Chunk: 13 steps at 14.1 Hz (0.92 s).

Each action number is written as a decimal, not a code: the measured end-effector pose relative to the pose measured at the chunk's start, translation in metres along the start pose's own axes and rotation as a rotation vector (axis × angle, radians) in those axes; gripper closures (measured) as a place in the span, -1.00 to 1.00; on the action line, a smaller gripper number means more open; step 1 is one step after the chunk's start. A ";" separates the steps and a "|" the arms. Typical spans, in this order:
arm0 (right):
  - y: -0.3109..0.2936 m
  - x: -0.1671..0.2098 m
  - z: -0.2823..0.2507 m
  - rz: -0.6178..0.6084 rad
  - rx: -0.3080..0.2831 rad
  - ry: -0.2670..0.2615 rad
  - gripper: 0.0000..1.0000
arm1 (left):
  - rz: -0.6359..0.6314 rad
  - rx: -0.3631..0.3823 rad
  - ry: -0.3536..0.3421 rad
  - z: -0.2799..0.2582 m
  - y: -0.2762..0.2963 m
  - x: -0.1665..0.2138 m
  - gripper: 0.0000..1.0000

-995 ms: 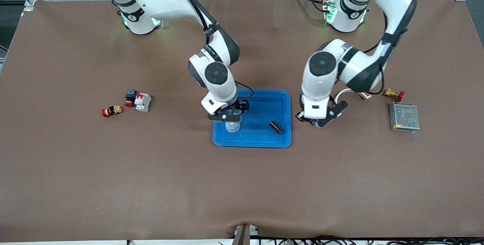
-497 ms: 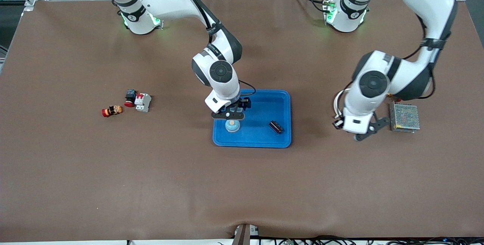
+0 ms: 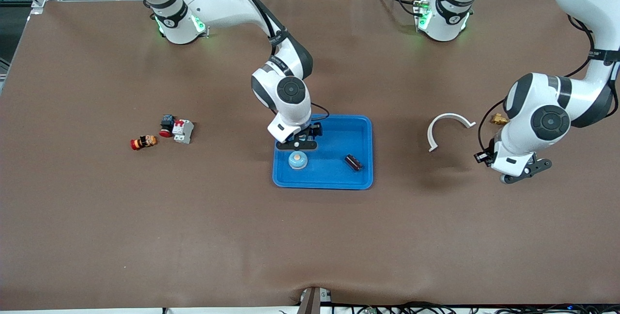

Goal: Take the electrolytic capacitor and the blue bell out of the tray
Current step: 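Set the capacitor down with the left gripper while the right gripper grasps the bell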

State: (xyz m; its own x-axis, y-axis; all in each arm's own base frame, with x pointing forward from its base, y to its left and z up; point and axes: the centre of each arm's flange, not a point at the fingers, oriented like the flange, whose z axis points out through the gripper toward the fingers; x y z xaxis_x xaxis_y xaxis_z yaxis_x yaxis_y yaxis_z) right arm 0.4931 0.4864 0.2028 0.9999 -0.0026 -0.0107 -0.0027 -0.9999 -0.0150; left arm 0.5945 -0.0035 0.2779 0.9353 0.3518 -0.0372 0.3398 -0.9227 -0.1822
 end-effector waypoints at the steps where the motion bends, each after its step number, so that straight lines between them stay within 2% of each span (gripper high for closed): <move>1: -0.001 0.000 0.000 -0.001 0.003 0.004 -1.00 | 0.007 -0.007 -0.006 0.008 -0.006 0.001 0.35; 9: -0.002 -0.002 0.022 -0.005 0.007 0.010 -1.00 | 0.009 -0.083 -0.023 0.068 -0.019 -0.018 0.35; 13: -0.002 -0.003 0.023 -0.005 0.006 0.009 -1.00 | 0.027 -0.079 -0.033 0.088 -0.024 -0.022 0.35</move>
State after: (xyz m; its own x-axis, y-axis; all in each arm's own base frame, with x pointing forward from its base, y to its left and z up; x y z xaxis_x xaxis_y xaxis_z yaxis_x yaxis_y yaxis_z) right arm 0.4902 0.4884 0.1797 1.0000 0.0023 -0.0015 0.0022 -0.9998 -0.0214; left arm 0.5569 0.0246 0.1962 0.9410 0.3302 -0.0738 0.3221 -0.9411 -0.1032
